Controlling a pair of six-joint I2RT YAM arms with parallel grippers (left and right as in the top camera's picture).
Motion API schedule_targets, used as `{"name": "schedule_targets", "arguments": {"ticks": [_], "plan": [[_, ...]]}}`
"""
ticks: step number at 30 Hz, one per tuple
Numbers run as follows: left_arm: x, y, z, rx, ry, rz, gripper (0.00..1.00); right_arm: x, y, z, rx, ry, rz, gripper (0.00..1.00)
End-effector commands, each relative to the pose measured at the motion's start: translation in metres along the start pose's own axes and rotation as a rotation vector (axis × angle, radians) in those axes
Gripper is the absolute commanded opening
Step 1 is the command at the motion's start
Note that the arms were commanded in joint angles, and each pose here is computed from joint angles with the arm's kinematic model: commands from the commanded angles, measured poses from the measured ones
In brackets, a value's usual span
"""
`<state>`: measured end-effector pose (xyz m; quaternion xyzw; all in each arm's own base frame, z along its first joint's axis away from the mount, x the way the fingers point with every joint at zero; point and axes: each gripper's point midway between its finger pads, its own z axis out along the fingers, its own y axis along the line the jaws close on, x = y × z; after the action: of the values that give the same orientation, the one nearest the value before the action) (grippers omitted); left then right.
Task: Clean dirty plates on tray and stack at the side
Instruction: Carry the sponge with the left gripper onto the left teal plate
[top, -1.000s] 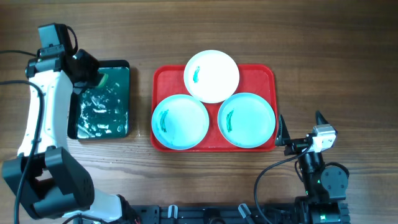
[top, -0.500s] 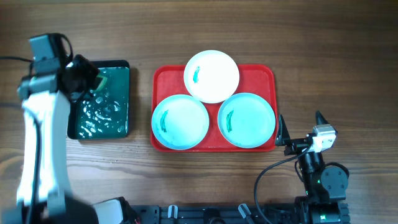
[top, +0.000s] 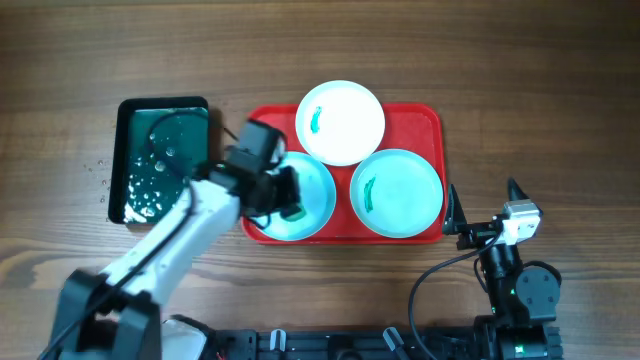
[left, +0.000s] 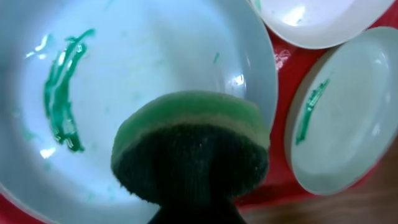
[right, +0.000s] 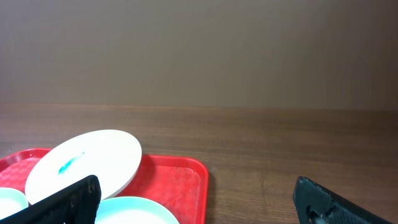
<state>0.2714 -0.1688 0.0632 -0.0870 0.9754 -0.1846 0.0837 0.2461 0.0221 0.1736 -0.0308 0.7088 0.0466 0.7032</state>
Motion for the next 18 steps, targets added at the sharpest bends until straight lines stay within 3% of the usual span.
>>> {"name": "schedule_targets", "arguments": {"ticks": [1, 4, 5, 6, 7, 9, 10, 14, 15, 18], "plan": [[0.001, 0.008, 0.026, -0.155, -0.069, 0.032, 0.04, -0.002, -0.003, 0.0, 0.013, -0.009, 0.009, 1.0], [-0.001, 0.008, 0.042, -0.205, -0.096, 0.073, 0.06, -0.002, -0.003, 0.0, 0.013, -0.009, 0.009, 1.0], [-0.003, 0.01, 0.045, -0.22, -0.106, 0.076, 0.11, -0.002, -0.003, 0.0, 0.013, -0.009, 0.009, 1.0], [-0.006, 0.012, 0.046, -0.235, -0.124, 0.077, 0.26, -0.002, -0.003, 0.0, 0.013, -0.009, 0.01, 1.0], [-0.011, 0.016, 0.046, -0.254, -0.144, 0.074, 0.5, -0.002, -0.003, 0.0, 0.013, -0.009, 0.009, 1.0], [-0.018, 0.015, 0.041, -0.249, -0.164, 0.064, 0.55, -0.002, -0.003, 0.0, 0.013, -0.009, 0.009, 0.99], [-0.022, 0.014, 0.034, -0.244, -0.174, 0.057, 0.67, -0.002, -0.003, 0.0, 0.013, -0.009, 0.01, 1.0], [-0.047, -0.005, -0.037, -0.194, -0.257, 0.02, 0.8, -0.002, -0.003, 0.0, 0.013, -0.009, 0.01, 1.0], [-0.052, -0.009, -0.059, -0.173, -0.289, 0.009, 1.0, -0.002, -0.003, 0.0, 0.013, -0.009, 0.009, 1.0], [-0.06, -0.007, -0.125, -0.104, -0.408, -0.043, 1.0, -0.002, -0.003, 0.0, 0.013, -0.009, 0.009, 1.0]]}}
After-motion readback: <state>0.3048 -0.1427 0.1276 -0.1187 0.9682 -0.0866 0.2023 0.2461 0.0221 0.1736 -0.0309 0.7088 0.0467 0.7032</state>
